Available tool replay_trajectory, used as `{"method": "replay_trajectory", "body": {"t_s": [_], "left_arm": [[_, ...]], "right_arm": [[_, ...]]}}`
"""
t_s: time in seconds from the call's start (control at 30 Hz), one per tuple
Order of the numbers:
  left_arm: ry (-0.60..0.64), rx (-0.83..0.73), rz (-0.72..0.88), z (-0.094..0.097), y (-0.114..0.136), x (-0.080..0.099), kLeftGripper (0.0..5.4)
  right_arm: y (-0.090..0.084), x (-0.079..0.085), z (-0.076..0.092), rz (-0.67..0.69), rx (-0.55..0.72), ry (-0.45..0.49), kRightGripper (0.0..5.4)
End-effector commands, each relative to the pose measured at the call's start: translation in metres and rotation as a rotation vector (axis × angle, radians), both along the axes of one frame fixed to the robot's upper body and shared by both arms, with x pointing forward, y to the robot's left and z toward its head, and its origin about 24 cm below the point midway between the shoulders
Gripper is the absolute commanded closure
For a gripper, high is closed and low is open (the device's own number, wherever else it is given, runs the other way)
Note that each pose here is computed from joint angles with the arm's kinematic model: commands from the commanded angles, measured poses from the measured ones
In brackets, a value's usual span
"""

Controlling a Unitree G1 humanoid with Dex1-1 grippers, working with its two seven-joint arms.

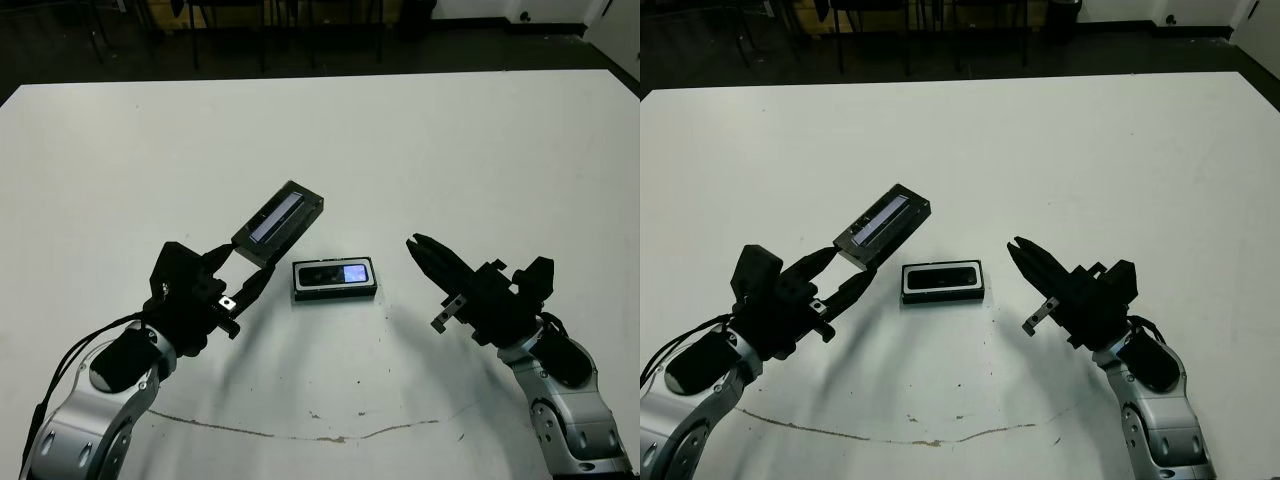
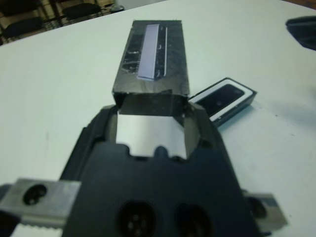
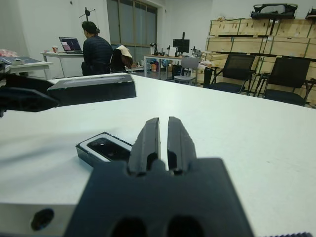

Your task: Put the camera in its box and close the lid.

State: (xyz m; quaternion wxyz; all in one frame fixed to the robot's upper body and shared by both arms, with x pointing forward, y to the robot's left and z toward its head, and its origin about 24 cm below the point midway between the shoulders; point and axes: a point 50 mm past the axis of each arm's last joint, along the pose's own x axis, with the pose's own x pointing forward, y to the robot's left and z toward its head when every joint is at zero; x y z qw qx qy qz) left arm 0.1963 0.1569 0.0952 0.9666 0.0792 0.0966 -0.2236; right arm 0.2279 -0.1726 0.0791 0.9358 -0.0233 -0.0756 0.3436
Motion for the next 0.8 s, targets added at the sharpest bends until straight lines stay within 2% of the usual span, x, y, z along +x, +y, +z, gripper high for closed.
{"method": "replay_trajectory", "body": {"t_s": [0.03,0.3,0.5,0.67,0.8], "left_arm": [[0.018,0.008,0.038,-0.007,0.006,-0.008,3.17],[0.036,0.034,-0.047,-0.012,0.019,-0.013,3.17],[0.041,0.044,-0.041,-0.012,0.027,-0.013,3.17],[0.056,0.041,0.025,-0.011,0.032,-0.020,3.17],[0.057,0.049,0.137,-0.017,0.032,-0.030,3.17]], "right_arm": [[-0.002,-0.002,-0.004,-0.004,-0.001,0.033,5.40],[-0.001,-0.002,0.000,-0.001,-0.026,0.029,5.40],[0.001,-0.004,0.004,-0.004,-0.028,0.028,5.40],[0.007,-0.008,0.014,0.001,0.005,0.033,5.40],[0.009,-0.010,0.019,0.018,0.044,0.057,5.40]]}}
